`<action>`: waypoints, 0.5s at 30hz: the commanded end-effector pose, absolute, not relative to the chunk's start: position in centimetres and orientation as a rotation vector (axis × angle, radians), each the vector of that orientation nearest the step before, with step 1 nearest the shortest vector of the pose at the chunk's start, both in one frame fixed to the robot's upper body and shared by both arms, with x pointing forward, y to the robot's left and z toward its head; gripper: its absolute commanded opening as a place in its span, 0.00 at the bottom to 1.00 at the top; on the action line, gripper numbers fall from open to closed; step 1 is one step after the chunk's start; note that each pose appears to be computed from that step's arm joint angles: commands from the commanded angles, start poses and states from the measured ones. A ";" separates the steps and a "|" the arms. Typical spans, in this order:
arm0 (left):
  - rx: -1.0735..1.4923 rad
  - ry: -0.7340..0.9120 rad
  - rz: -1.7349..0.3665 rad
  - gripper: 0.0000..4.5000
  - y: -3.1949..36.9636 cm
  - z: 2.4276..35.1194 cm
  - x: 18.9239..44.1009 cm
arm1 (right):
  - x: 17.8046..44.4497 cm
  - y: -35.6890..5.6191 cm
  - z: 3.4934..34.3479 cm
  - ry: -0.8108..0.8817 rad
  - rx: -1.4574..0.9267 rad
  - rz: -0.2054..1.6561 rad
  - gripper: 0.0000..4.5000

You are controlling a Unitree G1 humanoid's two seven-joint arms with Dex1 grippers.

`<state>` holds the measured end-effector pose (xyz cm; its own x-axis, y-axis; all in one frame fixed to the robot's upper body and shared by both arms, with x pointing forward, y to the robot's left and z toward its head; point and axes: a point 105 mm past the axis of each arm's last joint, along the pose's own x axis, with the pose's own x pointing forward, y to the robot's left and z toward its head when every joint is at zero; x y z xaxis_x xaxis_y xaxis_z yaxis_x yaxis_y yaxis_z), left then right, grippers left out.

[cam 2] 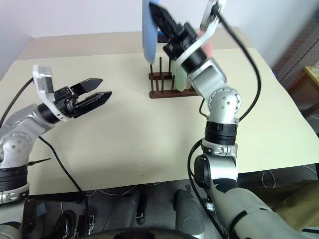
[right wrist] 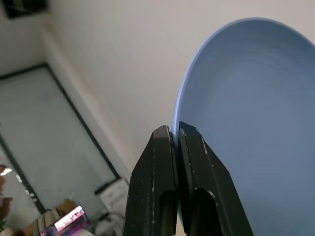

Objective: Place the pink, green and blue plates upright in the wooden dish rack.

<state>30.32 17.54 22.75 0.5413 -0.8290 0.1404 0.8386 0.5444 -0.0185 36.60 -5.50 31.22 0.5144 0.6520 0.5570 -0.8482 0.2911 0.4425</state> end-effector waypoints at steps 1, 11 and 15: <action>-0.021 -0.144 -1.030 0.98 17.5 23.4 29.6 | 36.8 -4.9 30.5 -0.296 0.714 1.040 0.00; -0.001 -0.145 -1.087 0.98 16.8 23.6 28.5 | 37.6 -5.2 30.7 -0.330 0.708 1.034 0.00; 0.010 -0.145 -1.096 0.98 16.9 23.7 28.4 | 38.0 -5.4 30.7 -0.323 0.702 1.023 0.00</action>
